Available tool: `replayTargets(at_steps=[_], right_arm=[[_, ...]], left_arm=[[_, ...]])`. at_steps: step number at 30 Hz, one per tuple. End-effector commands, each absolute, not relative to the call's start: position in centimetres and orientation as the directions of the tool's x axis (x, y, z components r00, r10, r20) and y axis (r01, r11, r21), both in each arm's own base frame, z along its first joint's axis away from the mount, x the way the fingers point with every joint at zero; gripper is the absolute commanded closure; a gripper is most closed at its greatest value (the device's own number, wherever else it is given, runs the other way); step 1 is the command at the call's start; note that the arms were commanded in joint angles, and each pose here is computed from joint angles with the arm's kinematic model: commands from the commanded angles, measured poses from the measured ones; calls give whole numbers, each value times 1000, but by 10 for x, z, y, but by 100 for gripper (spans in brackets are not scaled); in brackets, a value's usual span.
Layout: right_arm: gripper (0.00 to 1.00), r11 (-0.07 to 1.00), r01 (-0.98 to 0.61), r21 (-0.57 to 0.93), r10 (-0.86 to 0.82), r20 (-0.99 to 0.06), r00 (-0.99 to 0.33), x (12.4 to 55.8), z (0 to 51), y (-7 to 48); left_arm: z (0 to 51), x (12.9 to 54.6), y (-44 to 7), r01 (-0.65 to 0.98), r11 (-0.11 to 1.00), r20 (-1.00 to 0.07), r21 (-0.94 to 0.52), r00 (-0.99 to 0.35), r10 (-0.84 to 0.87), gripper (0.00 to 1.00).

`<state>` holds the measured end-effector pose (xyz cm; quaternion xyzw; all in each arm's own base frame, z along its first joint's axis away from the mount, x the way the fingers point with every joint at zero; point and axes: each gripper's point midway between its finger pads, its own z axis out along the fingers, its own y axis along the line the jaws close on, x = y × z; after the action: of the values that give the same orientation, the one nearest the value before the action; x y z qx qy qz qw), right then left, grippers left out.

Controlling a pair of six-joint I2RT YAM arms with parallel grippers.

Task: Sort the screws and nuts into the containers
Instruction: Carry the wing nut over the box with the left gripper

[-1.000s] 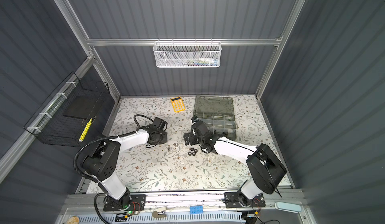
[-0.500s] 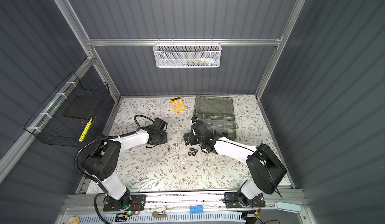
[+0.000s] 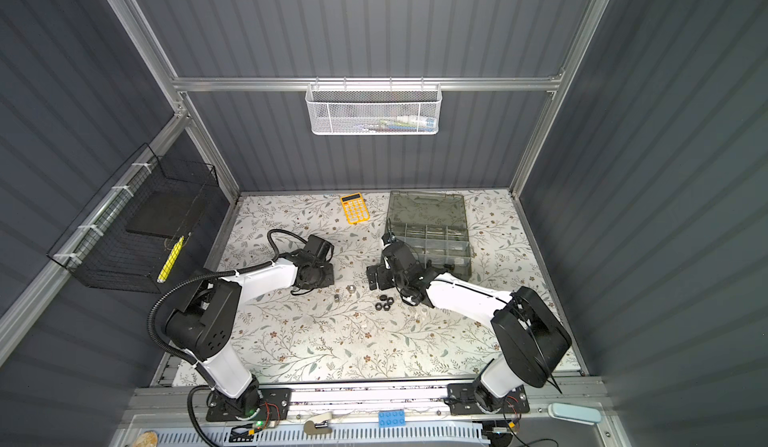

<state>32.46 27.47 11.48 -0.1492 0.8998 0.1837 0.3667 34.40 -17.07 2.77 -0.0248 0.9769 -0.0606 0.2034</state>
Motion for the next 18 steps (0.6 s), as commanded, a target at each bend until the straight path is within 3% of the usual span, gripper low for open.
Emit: replayTargets(at_steps=[1,18], right_arm=[[1,893,-395,217,-128,-718,-684,329,119,277],[1,898,-387,209,-123,-725,-678,329,120,274]], left_arm=[[32,338,-175,-3,989,-380,-150,-923,-60,86],[52,344,-198,38,978,-410,-204,-911,-50,87]])
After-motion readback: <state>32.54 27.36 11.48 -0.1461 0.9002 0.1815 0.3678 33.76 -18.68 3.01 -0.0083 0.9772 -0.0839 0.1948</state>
